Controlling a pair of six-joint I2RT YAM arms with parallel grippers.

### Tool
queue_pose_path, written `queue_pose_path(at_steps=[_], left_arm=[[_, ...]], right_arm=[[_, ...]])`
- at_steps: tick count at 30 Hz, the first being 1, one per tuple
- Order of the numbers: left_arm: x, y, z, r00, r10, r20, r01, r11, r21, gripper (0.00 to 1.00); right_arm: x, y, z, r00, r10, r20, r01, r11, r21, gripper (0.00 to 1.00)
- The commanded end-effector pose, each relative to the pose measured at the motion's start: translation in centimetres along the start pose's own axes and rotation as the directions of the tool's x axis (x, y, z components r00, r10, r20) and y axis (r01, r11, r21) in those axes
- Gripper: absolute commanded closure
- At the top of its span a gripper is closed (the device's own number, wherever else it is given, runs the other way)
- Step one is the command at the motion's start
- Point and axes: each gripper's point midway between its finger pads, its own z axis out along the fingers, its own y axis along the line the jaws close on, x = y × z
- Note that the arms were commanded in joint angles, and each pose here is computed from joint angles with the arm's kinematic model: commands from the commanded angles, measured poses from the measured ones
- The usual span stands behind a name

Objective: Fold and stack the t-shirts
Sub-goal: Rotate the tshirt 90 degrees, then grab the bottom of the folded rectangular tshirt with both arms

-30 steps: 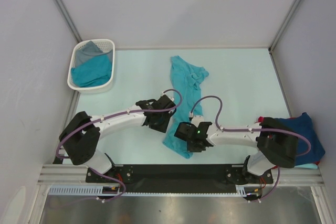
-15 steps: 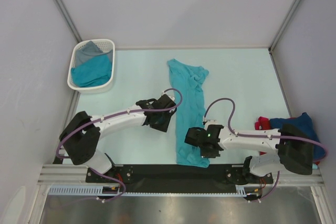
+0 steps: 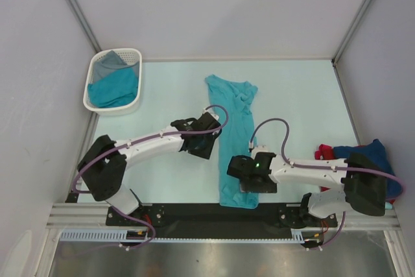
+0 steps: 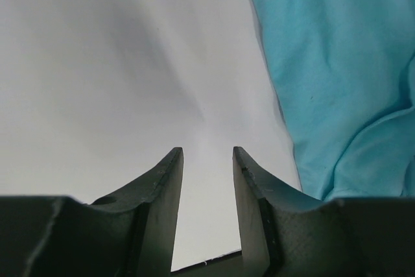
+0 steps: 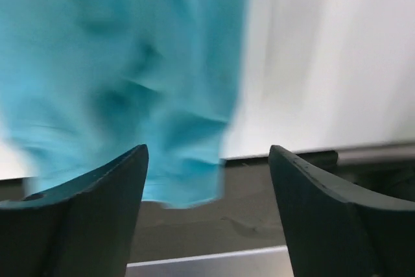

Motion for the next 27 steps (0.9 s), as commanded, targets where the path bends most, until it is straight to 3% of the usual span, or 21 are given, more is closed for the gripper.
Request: queue_pose_path(at_steps=[1,2,5,11,18,27], left_arm=[[-5.7,0.2,-2.2,0.989,-0.027,0.146,0.029,1.0,-0.011,0.56],[-7.2,0.1,-3.0,0.983,-0.041,0.176,0.042,0.999,-0.001,0.55],[-10.2,1.1,-3.4,0.974,-0.11,0.199,0.107,0.994,0.025,0.55],[-14.4,3.5,-1.5,0.96,-0.207,0.188,0.207,0.978,0.019,0.57],[-19.0,3.4,3.7,0.959,-0.239,0.155,0.237,0.971,0.032,0.57],[-27.0,4.6,4.7,0.934,-0.283,0.219,0.272,0.959,0.081,0.56]], right_arm=[[-10.8,3.2,-6.1,0.956,0.115,0.269,-0.069,0.982,-0.176,0.15],[-12.5,3.0,-6.6,0.95,0.09,0.3,-0.04,0.985,-0.167,0.14],[-19.4,2.7,-8.0,0.91,0.189,0.368,-0.119,0.972,-0.203,0.15],[-28.5,1.9,-6.0,0.881,0.231,0.412,-0.165,0.968,-0.189,0.17],[-34.4,1.4,-1.3,0.887,0.218,0.408,-0.178,0.975,-0.133,0.21],[-40.1,1.5,2.8,0.896,0.219,0.386,-0.185,0.975,-0.124,0.25]])
